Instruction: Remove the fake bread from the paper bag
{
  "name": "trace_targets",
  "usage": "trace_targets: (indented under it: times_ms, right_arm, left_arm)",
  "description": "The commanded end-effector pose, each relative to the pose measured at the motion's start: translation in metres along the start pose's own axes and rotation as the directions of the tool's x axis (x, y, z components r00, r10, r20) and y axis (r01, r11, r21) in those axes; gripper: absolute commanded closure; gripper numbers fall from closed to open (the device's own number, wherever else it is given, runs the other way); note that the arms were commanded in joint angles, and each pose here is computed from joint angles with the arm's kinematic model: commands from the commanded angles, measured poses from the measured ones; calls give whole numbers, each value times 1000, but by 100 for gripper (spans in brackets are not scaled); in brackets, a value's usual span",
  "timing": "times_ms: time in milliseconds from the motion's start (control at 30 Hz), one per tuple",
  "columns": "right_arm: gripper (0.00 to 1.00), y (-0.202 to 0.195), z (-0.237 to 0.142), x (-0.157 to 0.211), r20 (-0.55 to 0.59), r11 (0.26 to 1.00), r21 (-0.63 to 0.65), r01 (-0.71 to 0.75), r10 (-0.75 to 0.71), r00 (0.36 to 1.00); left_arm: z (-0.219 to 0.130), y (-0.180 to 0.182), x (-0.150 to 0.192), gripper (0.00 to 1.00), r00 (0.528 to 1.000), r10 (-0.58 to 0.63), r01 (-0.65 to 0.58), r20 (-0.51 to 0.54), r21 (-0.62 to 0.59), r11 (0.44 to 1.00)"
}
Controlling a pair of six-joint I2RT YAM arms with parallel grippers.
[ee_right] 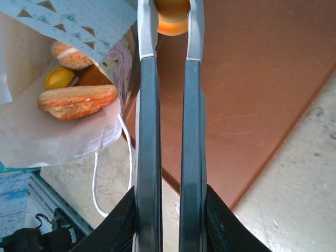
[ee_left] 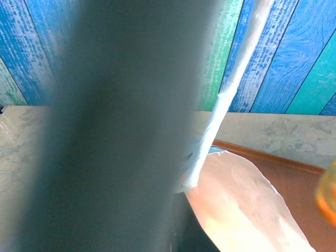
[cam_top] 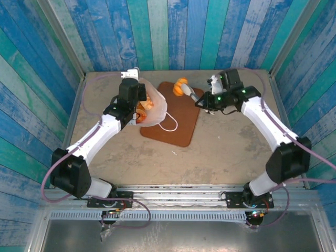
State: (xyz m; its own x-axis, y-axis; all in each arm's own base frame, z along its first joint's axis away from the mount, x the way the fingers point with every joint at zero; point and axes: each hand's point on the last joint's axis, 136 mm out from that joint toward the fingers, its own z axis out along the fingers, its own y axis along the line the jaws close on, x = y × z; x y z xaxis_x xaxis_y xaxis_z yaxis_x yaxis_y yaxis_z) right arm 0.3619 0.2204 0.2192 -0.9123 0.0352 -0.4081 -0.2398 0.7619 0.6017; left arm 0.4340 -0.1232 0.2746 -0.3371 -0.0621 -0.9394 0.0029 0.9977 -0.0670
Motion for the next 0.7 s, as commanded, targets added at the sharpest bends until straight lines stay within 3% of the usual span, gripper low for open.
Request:
trace_targets:
  times_ms: [0,333,667]
  right_arm:
    - [72,16,15,-17,-5,993,-113,21,-21,1000]
    - [72,-3,80,-30,-126,986,-162,-48,28,992]
    - [70,-10,114,-38,-183,974,-206,-90,52,982]
  left_arm:
    - [-24,1,-48,100,992,-41,39,122,13,999]
    - [-24,-1,-65,99,988,-44,42,151,14,999]
    - [-18,-3,-72,99,986,-43,43,159,8,999]
